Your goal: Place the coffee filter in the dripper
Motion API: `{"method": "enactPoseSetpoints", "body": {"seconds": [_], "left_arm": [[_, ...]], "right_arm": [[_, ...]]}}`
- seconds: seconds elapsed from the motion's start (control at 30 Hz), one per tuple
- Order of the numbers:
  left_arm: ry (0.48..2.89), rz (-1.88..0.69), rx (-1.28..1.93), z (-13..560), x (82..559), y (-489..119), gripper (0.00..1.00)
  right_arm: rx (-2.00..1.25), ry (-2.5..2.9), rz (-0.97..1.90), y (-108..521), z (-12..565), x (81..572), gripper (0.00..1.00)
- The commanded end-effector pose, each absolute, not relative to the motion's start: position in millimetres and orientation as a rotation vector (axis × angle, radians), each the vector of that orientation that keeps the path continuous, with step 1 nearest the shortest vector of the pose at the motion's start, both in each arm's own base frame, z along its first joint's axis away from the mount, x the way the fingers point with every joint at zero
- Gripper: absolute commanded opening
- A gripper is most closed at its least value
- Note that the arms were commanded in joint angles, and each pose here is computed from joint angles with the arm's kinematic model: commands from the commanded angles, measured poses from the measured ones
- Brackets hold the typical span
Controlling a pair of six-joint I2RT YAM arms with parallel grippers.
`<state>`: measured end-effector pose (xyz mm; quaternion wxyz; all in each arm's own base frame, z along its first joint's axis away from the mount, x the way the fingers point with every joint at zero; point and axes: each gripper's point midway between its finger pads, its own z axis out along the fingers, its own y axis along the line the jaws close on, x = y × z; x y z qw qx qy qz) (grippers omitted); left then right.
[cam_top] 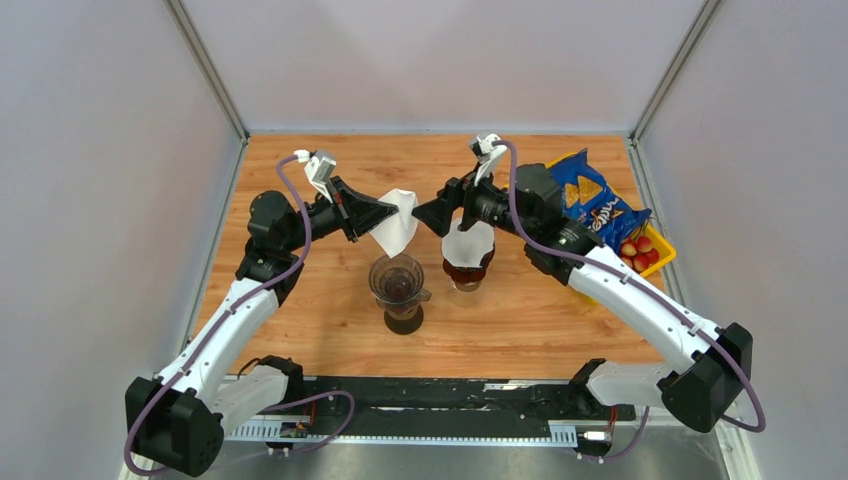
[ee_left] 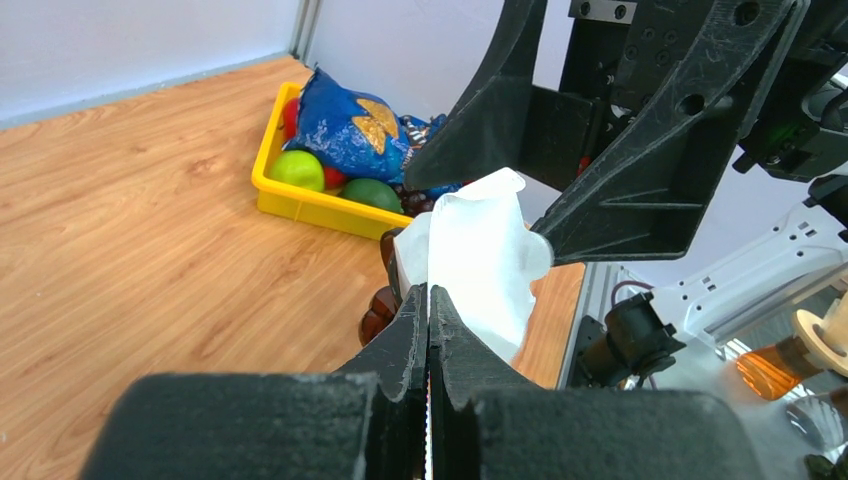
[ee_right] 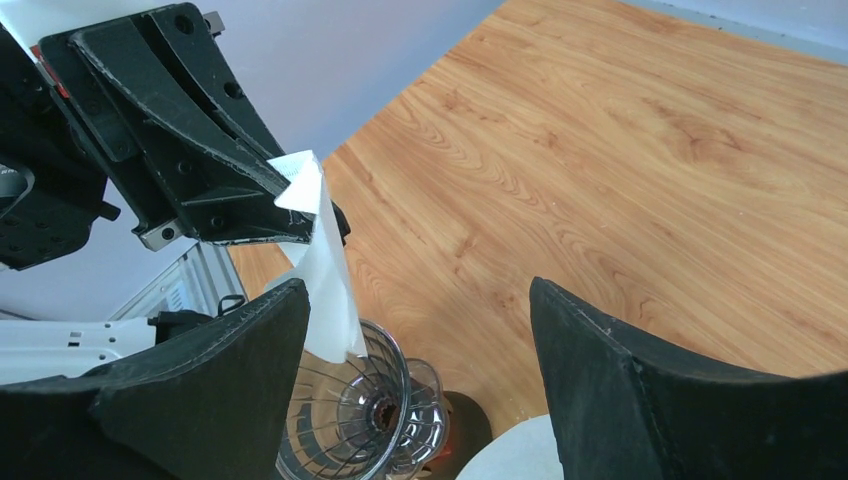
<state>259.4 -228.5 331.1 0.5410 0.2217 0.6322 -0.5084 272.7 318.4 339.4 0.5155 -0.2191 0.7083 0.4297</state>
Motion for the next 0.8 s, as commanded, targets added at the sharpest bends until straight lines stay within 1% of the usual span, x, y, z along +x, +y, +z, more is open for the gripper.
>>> {"method": "enactPoseSetpoints", "body": {"seconds": [0.0,0.23,0.4,0.5,0.7,0.77], "left_arm": [[1.443,-1.191,0.560,350,258,-229,0.00],[1.411,-1.219,0.610,355,249,-232,0.00],[1.368,-1.270,0.657,358,237,-235,0.00],[1.339,-1.298,0.691,361,230,-237,0.00],[1.292,-1.340,0.769,363,216,-239,0.00],[1.274,-1.356,0.800,363,211,-240,0.00]], "right_arm": [[-0.543,1.620,1.102,329,369,269,0.83],[-0.464,1.648,1.017,323,359,288,0.83],[-0.507,1.654,1.033,328,353,286,0.83],[-0.573,1.640,1.064,334,352,278,0.81],[-0.783,1.580,1.179,344,350,246,0.78],[-0.814,1.530,1.200,346,357,241,0.77]]}}
